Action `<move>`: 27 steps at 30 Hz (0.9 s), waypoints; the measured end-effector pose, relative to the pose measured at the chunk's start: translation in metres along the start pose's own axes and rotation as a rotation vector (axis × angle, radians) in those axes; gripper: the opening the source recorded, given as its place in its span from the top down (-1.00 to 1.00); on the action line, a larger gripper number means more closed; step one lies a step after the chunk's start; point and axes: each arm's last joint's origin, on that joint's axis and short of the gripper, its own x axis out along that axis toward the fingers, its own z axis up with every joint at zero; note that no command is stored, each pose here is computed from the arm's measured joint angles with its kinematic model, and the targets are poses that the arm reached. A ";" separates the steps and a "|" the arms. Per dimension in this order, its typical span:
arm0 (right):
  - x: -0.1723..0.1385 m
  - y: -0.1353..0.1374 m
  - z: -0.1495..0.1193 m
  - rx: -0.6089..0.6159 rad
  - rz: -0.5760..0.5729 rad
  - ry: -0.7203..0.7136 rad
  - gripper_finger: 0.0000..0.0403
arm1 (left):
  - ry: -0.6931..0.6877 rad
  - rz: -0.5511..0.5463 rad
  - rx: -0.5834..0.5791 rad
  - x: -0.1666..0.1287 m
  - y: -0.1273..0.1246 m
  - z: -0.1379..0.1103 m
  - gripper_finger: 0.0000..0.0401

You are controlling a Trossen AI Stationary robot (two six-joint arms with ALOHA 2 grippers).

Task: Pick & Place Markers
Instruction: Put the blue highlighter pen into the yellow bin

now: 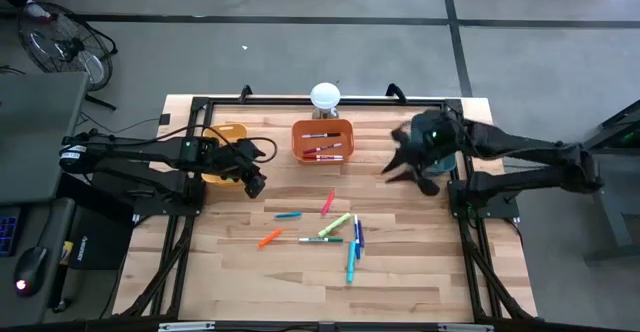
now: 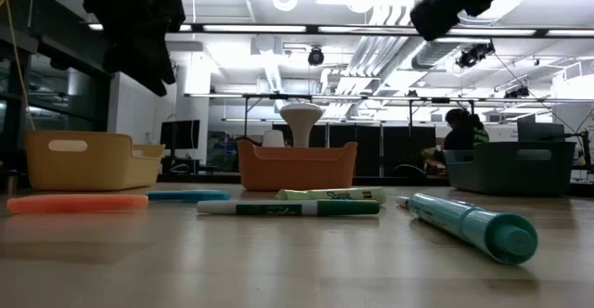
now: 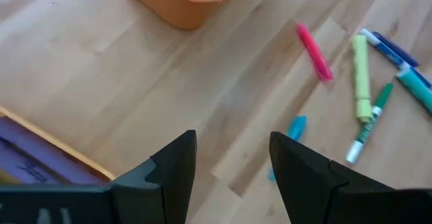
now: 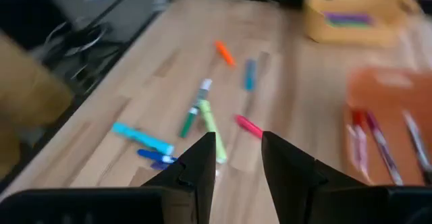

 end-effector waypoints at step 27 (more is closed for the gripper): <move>0.173 0.116 -0.033 -0.792 0.196 0.443 0.18 | -0.011 -0.076 -0.101 0.002 -0.006 0.004 0.07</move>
